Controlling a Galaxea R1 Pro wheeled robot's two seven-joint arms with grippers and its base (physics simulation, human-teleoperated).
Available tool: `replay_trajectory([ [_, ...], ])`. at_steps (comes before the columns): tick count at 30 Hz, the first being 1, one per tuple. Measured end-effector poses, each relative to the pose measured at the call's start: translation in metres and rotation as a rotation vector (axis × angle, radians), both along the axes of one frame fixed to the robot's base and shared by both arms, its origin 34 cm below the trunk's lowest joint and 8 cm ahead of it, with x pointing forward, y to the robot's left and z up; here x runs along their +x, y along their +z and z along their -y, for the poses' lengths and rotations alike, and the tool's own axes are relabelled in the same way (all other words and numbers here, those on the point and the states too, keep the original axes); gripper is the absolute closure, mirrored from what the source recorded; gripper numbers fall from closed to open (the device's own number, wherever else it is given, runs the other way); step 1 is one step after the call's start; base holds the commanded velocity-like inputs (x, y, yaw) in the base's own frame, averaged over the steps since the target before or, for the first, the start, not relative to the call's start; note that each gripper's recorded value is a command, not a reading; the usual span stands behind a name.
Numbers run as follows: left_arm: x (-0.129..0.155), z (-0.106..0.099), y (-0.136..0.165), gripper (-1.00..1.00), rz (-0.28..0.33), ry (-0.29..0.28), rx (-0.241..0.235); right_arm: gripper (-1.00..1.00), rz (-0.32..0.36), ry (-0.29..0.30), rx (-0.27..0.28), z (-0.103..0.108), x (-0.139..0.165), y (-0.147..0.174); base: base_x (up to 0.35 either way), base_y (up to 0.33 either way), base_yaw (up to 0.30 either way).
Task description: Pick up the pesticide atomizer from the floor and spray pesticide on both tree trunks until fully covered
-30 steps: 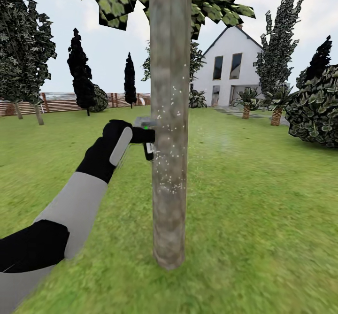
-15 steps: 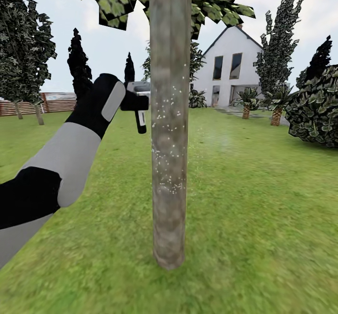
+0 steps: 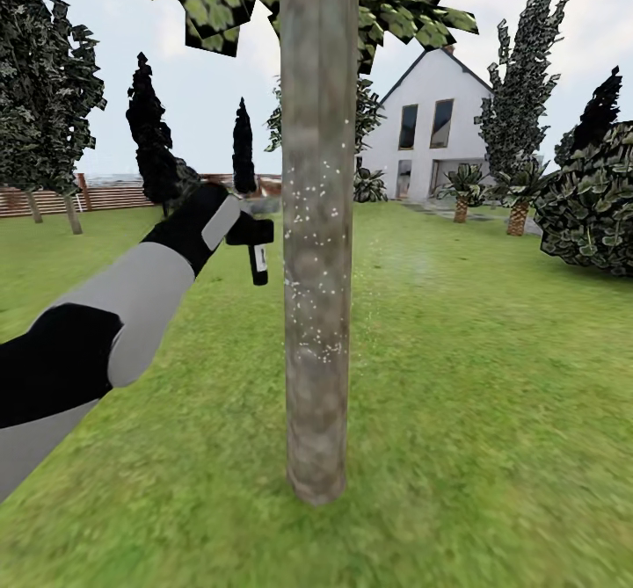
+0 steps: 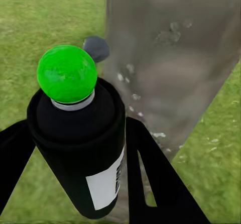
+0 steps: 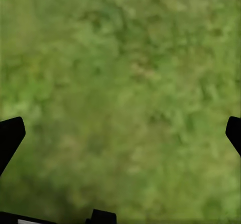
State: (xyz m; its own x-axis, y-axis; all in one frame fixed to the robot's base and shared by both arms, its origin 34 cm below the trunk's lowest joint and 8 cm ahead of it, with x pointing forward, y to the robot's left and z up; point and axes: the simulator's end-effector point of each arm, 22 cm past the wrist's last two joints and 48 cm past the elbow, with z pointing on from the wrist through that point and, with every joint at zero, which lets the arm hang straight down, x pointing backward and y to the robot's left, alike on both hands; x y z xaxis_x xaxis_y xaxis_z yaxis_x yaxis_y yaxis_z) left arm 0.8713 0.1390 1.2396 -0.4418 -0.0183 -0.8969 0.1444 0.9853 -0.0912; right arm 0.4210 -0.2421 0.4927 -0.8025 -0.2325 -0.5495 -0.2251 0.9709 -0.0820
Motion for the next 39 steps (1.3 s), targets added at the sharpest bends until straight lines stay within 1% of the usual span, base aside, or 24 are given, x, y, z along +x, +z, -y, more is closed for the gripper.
replay_trajectory([
  [3,0.008,-0.004,-0.025,1.0,-0.02,0.02,-0.011,-1.0,0.0,0.0,0.0,0.0,0.0,0.0,0.0,0.0,0.0],
  [4,0.01,0.0,-0.032,1.0,-0.016,0.006,-0.032,-1.0,0.0,0.0,0.0,0.0,0.0,0.0,0.0,0.0,0.0],
  [6,0.013,0.007,-0.041,1.0,-0.009,-0.021,-0.059,-1.0,0.0,0.0,0.0,0.0,0.0,0.0,0.0,0.0,0.0],
  [8,0.016,0.007,-0.056,1.0,-0.012,-0.028,-0.073,-1.0,0.001,0.0,0.0,0.0,0.0,0.0,0.0,0.0,0.0],
  [10,0.019,0.006,-0.057,1.0,0.007,-0.023,-0.078,-1.0,0.0,0.0,0.0,0.0,0.0,0.0,0.0,0.0,0.0],
  [13,0.021,0.001,-0.078,1.0,-0.013,-0.011,-0.08,-1.0,0.0,0.0,0.0,0.0,0.0,0.0,0.0,0.0,0.0],
  [15,0.021,0.005,-0.083,1.0,-0.012,-0.026,-0.095,-1.0,0.001,0.0,0.0,0.0,0.0,0.0,0.0,0.0,0.0],
  [18,0.018,0.018,-0.088,1.0,-0.016,-0.053,-0.105,-1.0,0.0,0.0,0.0,0.0,0.0,0.0,0.0,0.0,0.0],
  [19,0.017,0.02,-0.099,1.0,-0.027,-0.056,-0.103,-1.0,0.0,0.0,0.0,0.0,0.0,0.0,0.0,0.0,0.0],
  [21,0.019,0.02,-0.12,1.0,-0.012,-0.05,-0.108,-1.0,0.0,0.0,0.0,0.0,0.0,0.0,0.0,0.0,0.0],
  [23,0.016,0.02,-0.156,1.0,-0.034,-0.043,-0.113,-1.0,0.0,0.0,0.0,0.0,0.0,0.0,0.0,0.0,0.0],
  [25,0.014,0.019,-0.176,1.0,-0.032,-0.038,-0.116,-1.0,0.0,0.0,0.0,0.0,0.0,0.0,0.0,0.0,0.0],
  [27,0.012,0.018,-0.191,1.0,-0.035,-0.036,-0.108,-1.0,0.0,0.001,0.0,0.0,0.0,0.0,0.0,0.0,0.0],
  [28,0.012,0.017,-0.196,1.0,-0.034,-0.037,-0.086,-1.0,0.0,0.0,0.0,0.0,0.0,0.0,0.0,0.0,0.0],
  [29,0.012,0.016,-0.199,1.0,-0.033,-0.04,-0.067,-1.0,0.0,0.0,0.0,0.0,0.0,0.0,0.0,0.0,0.0],
  [32,0.011,0.014,-0.204,1.0,-0.035,-0.042,-0.05,-1.0,0.0,0.001,0.0,0.0,0.0,0.0,0.0,0.0,0.0],
  [34,0.006,0.014,-0.225,1.0,-0.058,-0.041,-0.046,-1.0,0.0,0.001,0.0,0.0,0.0,0.0,0.0,0.0,0.0],
  [37,-0.001,0.013,-0.257,1.0,-0.062,-0.036,-0.049,-1.0,0.0,0.001,0.0,0.0,0.0,0.0,0.0,0.0,0.0],
  [38,-0.007,0.013,-0.275,1.0,-0.074,-0.04,-0.033,-1.0,0.0,0.001,0.0,0.0,0.0,0.0,0.0,0.0,0.0],
  [39,-0.01,0.014,-0.288,1.0,-0.059,-0.05,-0.014,-1.0,0.0,0.001,0.0,0.0,0.0,0.0,0.0,0.0,0.0],
])
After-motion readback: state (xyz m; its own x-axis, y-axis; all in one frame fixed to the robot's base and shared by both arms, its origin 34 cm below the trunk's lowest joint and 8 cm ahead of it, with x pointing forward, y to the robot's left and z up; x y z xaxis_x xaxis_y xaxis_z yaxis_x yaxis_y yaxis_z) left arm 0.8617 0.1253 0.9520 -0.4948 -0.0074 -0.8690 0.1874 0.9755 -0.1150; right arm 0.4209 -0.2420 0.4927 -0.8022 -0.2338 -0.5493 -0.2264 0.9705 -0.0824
